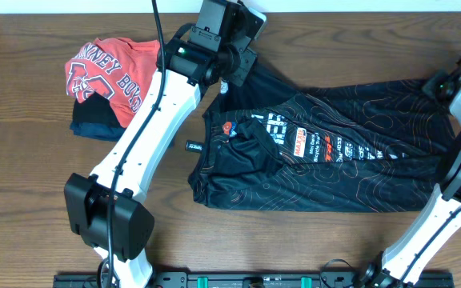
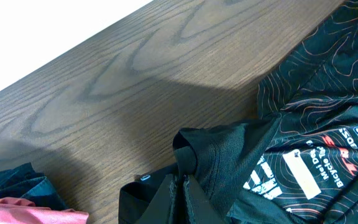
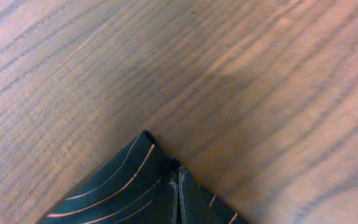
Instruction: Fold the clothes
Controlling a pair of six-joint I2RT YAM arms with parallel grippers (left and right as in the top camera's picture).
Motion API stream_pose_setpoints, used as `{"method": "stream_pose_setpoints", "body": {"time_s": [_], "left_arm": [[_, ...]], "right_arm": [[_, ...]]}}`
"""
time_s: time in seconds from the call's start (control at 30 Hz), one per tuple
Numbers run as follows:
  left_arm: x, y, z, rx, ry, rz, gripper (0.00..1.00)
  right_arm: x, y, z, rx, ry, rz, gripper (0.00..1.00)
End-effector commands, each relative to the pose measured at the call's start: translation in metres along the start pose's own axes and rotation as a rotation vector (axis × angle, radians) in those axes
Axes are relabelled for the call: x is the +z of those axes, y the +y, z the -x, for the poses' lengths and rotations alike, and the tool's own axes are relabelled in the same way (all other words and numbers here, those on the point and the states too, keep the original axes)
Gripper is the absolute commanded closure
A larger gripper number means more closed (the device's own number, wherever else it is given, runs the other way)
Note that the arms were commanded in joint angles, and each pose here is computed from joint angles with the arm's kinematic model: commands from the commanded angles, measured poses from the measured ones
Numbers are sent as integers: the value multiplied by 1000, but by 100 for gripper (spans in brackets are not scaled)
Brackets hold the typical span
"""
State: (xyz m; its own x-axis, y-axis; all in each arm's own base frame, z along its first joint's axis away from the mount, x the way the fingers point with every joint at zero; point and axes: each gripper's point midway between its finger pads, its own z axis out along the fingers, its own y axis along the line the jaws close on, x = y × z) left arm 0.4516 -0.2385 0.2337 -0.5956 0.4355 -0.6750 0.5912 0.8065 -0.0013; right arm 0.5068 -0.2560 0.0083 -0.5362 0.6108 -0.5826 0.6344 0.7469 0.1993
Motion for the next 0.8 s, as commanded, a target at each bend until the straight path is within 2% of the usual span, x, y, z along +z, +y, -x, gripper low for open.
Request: {"method": "stream_pose_setpoints", "body": {"time_s": [0.0, 0.3, 0.67, 0.77], "left_arm": [[-7, -1, 3, 5, -9, 1, 94], [-8, -3, -9, -1, 38, -5, 94], [-10, -8, -32, -13, 134, -22, 94], [-11, -22, -38, -13, 159, -78, 94]], "right_arm": [[-35, -1, 33, 24, -64, 40, 99], [-83, -20, 61, 70, -93, 63, 99], [-93, -11, 44, 60, 11, 212, 99], [-99, -10, 43, 53, 20, 222, 99]]}}
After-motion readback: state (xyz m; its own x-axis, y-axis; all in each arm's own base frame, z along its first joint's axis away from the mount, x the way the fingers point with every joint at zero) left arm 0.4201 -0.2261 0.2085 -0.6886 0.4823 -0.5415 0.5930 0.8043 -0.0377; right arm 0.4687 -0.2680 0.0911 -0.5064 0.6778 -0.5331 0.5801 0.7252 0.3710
